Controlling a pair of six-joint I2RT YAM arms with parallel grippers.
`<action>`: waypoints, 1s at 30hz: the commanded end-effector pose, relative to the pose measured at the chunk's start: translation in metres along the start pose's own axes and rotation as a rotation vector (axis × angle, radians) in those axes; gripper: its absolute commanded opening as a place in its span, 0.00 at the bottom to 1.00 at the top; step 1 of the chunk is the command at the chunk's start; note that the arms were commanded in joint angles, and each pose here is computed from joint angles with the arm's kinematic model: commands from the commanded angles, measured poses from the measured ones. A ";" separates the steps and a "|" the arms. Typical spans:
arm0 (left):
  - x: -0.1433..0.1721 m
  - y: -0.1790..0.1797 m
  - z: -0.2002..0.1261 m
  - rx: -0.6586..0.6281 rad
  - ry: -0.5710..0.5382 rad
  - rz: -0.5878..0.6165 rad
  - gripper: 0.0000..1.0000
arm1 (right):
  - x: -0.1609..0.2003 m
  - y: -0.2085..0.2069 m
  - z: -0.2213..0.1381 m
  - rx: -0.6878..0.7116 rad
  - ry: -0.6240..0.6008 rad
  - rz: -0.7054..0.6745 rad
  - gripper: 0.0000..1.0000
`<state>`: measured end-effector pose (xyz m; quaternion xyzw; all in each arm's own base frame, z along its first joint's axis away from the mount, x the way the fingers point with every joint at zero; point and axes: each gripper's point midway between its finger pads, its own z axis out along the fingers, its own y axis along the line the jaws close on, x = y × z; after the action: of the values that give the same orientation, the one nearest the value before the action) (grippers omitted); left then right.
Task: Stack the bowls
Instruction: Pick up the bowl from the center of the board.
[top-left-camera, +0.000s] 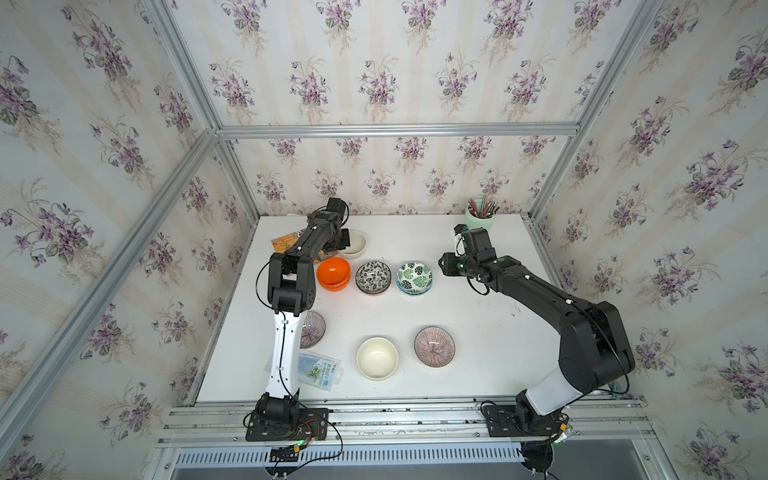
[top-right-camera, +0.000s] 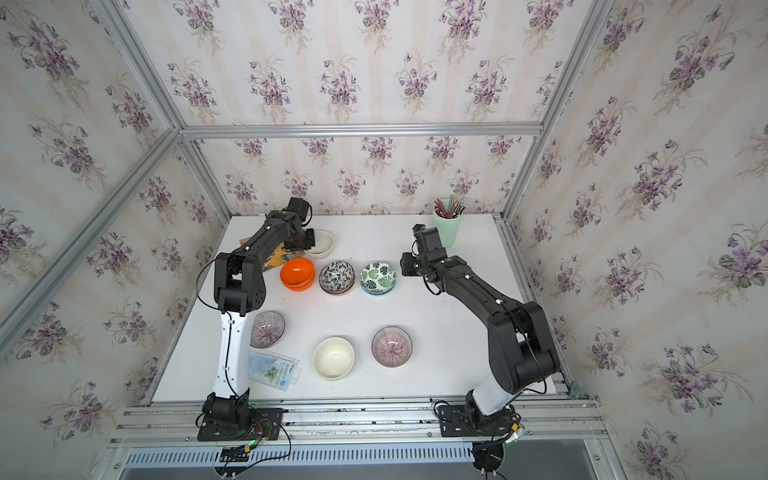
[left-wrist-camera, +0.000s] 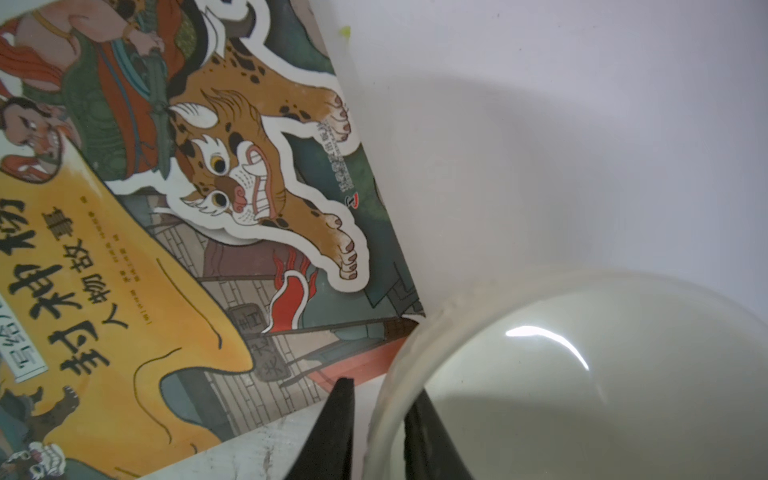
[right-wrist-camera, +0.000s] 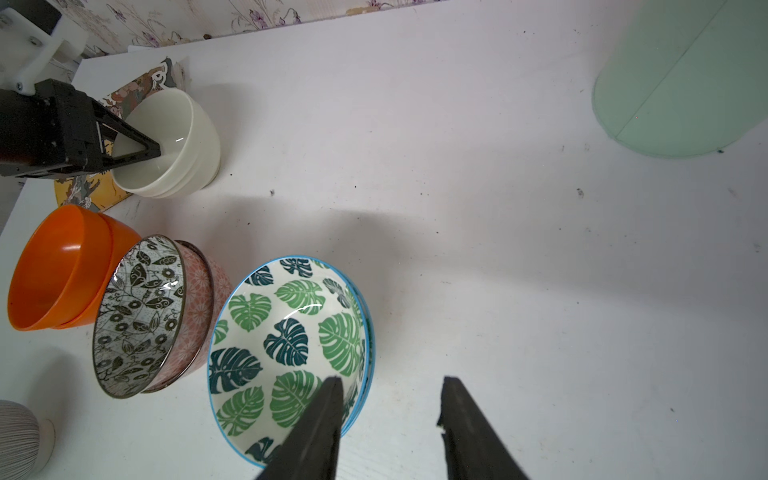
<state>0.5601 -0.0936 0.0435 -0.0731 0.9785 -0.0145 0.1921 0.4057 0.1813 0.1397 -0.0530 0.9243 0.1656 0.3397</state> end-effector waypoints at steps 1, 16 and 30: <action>-0.007 -0.005 -0.001 0.040 -0.017 -0.015 0.10 | -0.005 0.000 0.000 0.006 -0.022 -0.002 0.44; -0.058 -0.039 -0.084 0.254 -0.231 -0.048 0.00 | -0.014 -0.005 -0.012 0.030 -0.066 0.008 0.45; 0.030 -0.124 -0.184 0.310 -0.180 0.286 0.00 | -0.085 0.032 -0.072 -0.085 -0.238 0.003 0.50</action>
<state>0.4999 -0.2163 0.2095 0.0665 0.9410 -0.1503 0.2959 0.4234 0.1784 0.2467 -0.0414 0.8721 0.1947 0.4470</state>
